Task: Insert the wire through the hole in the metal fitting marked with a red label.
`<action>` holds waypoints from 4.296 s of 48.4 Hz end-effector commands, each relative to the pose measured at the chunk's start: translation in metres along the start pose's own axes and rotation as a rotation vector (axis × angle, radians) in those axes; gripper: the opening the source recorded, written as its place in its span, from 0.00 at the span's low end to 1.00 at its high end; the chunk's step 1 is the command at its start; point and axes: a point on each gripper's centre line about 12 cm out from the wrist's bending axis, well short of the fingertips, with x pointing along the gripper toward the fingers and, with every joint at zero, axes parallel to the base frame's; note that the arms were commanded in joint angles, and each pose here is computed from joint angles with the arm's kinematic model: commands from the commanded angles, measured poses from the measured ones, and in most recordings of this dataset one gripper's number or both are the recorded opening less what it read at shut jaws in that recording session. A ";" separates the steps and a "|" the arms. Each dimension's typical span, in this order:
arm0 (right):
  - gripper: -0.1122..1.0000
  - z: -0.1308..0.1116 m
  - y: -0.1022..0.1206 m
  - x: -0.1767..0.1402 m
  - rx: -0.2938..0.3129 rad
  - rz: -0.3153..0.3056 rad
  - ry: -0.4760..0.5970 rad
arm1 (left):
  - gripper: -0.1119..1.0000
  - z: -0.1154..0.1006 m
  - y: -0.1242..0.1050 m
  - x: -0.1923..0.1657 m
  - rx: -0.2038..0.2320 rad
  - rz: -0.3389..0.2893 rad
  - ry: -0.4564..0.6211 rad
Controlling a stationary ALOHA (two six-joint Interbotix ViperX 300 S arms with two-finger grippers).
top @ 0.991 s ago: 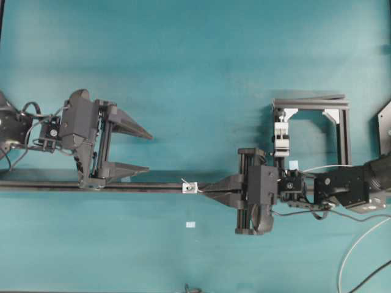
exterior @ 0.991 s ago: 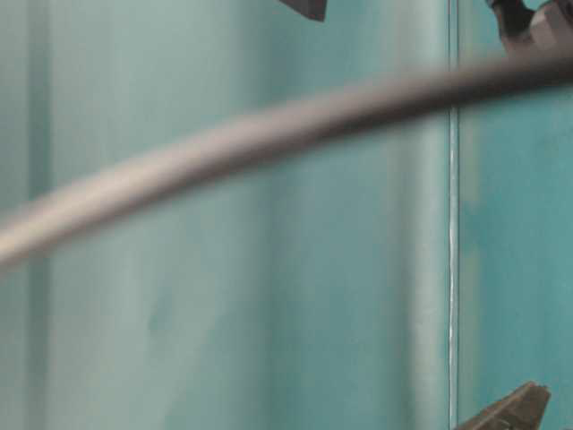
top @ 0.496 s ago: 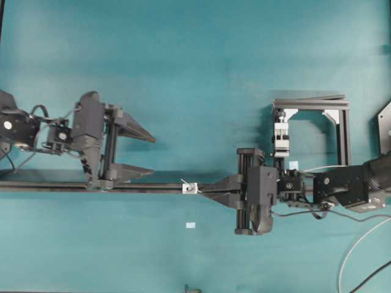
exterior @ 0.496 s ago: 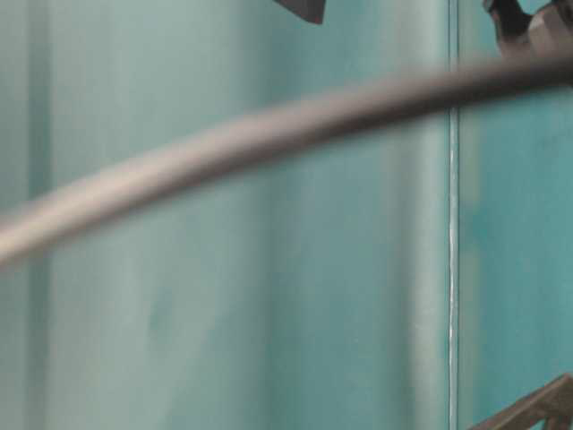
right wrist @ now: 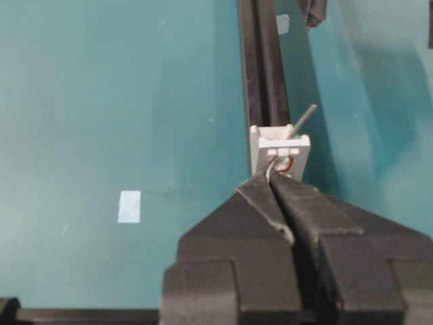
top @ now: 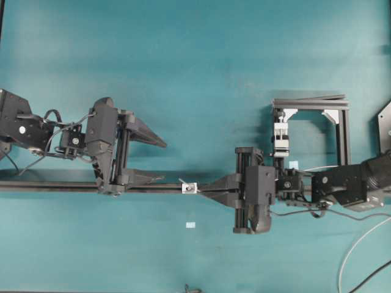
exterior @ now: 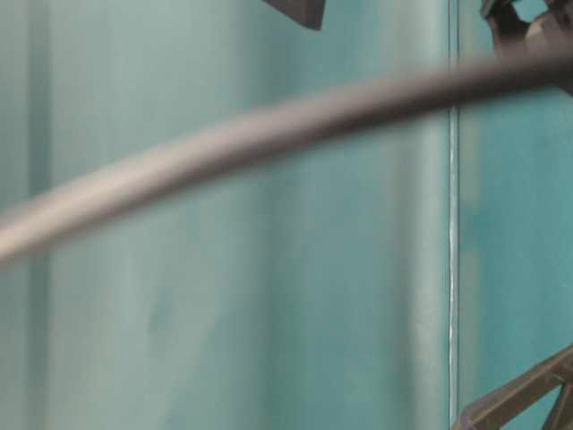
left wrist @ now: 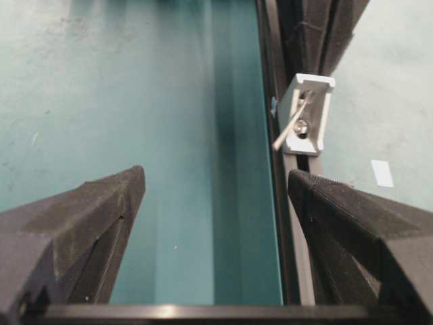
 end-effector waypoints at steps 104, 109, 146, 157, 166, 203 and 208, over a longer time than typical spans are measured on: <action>0.09 0.017 0.013 0.008 0.000 0.045 -0.023 | 0.01 0.016 -0.036 0.033 -0.059 -0.063 0.076; 0.09 0.016 0.013 0.008 0.001 0.047 -0.013 | 0.01 0.016 -0.036 0.034 -0.059 -0.063 0.077; 0.21 0.020 0.013 0.008 0.013 0.046 -0.036 | 0.01 0.015 -0.036 0.034 -0.063 -0.064 0.079; 0.75 0.022 0.016 0.009 0.006 0.053 -0.036 | 0.01 0.016 -0.036 0.033 -0.063 -0.062 0.085; 0.95 0.025 0.016 0.004 0.008 0.057 -0.041 | 0.01 0.017 -0.036 0.026 -0.060 -0.057 0.111; 0.95 0.020 0.016 0.002 0.006 0.061 -0.012 | 0.01 0.007 -0.038 -0.061 -0.079 -0.078 0.207; 0.95 0.020 0.016 0.002 0.006 0.061 -0.012 | 0.01 0.000 -0.035 -0.071 -0.113 -0.072 0.219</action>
